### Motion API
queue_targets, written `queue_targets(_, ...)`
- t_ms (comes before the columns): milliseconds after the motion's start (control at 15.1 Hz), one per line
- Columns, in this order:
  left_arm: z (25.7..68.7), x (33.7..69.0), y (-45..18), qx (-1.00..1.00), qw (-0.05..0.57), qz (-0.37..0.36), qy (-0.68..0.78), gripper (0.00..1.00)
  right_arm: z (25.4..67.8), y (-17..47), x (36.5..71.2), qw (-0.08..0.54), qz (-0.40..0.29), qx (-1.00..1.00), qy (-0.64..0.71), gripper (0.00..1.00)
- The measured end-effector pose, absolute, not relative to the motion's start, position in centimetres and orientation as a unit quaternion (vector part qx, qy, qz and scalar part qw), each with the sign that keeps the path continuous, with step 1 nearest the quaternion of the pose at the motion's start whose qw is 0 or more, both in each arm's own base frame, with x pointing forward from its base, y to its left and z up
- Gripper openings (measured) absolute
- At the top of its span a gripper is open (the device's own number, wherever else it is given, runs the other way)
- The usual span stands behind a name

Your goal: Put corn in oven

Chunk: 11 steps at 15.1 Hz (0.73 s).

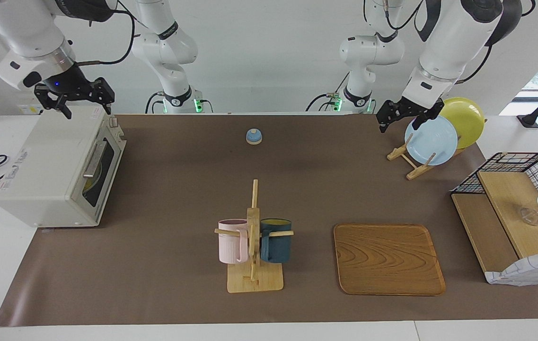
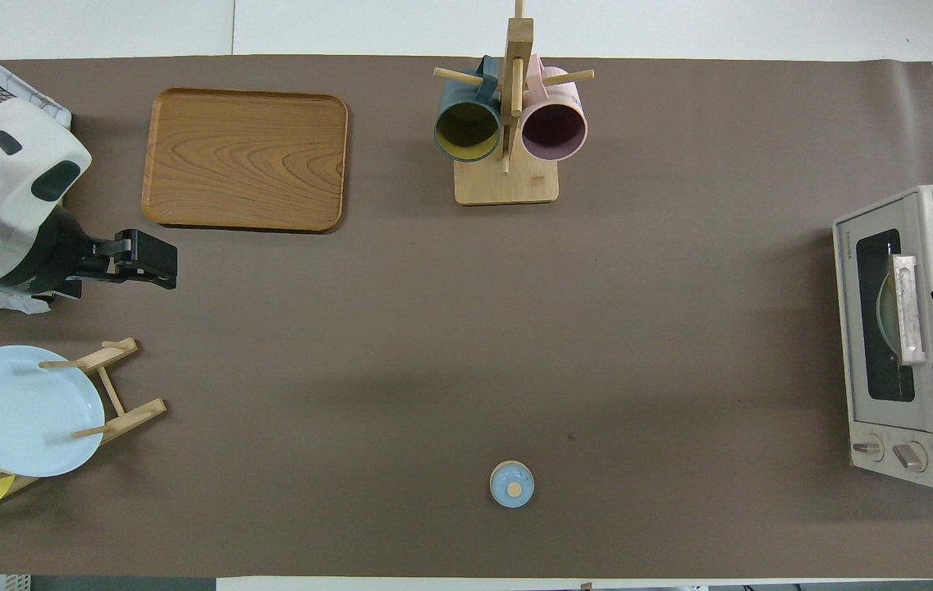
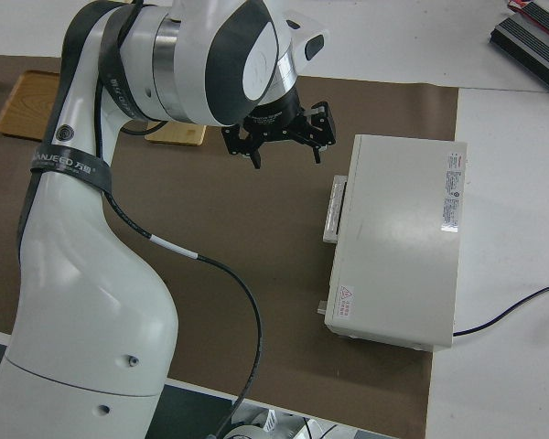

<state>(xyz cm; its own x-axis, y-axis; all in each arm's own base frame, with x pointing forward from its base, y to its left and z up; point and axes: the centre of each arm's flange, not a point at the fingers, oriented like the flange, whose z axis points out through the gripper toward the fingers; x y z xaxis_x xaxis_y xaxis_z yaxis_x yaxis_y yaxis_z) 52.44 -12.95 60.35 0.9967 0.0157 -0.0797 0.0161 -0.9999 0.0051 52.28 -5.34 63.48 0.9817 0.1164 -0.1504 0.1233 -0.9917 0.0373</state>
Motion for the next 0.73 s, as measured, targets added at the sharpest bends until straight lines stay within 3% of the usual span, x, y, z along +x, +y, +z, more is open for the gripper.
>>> queue_targets(730, 60.4, 52.4, -13.0, 0.999, 0.003, -0.040, 0.008, 1.00, 63.4, -3.4, 52.7, 0.024, -0.089, 0.995, 0.032, 1.00)
